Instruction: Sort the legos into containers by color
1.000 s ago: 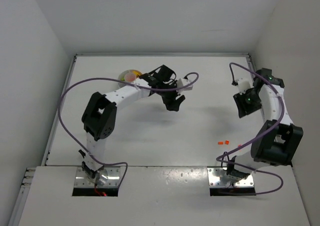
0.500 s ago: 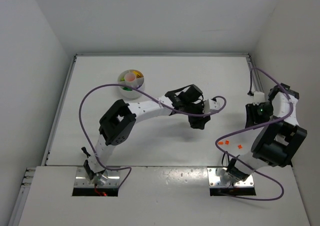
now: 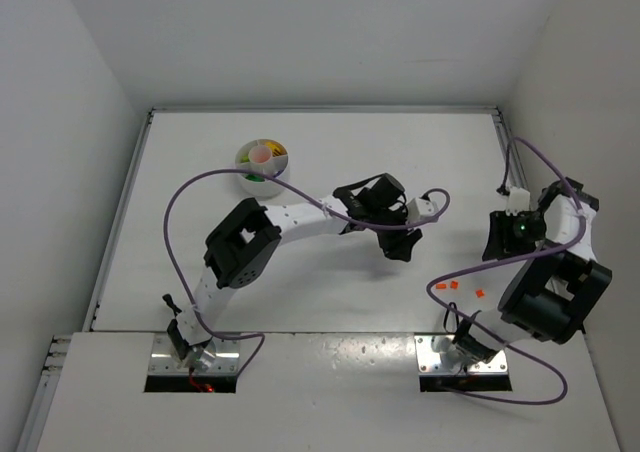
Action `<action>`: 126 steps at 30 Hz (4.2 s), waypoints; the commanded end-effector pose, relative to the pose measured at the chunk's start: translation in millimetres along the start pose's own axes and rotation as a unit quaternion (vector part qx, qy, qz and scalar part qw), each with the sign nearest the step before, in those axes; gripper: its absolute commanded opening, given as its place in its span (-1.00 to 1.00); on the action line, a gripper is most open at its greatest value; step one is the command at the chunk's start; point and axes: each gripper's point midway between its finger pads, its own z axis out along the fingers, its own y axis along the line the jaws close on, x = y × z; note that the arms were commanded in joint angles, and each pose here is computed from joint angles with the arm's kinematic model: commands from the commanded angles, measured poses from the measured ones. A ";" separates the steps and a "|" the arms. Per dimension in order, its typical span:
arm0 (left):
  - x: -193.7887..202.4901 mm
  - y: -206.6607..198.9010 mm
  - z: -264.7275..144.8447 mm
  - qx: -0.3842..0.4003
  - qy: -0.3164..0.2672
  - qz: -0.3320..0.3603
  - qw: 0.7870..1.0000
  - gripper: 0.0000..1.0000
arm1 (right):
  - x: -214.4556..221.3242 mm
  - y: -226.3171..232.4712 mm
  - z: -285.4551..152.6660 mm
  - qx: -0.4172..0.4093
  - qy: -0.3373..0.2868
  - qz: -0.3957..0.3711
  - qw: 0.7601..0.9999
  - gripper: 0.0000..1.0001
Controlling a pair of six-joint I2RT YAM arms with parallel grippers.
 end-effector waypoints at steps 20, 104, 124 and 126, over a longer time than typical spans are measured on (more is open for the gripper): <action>-12.7 -87.1 51.5 0.017 -0.056 0.006 0.998 0.03 | -18.5 -20.9 -38.5 -0.041 -0.175 0.133 0.975 -0.09; 152.5 -78.7 105.4 -0.069 0.140 0.061 0.986 -1.00 | 4.8 -8.3 -60.7 -0.133 -0.209 0.127 0.960 -0.02; 64.1 33.3 -34.9 -0.163 0.001 -0.095 0.982 -1.00 | -35.1 13.5 -26.3 -0.069 -0.154 -0.007 0.986 -0.02; 48.3 42.0 -52.3 -0.175 -0.022 -0.099 0.979 -1.00 | -41.1 6.5 -24.5 -0.054 -0.139 -0.024 0.989 -0.02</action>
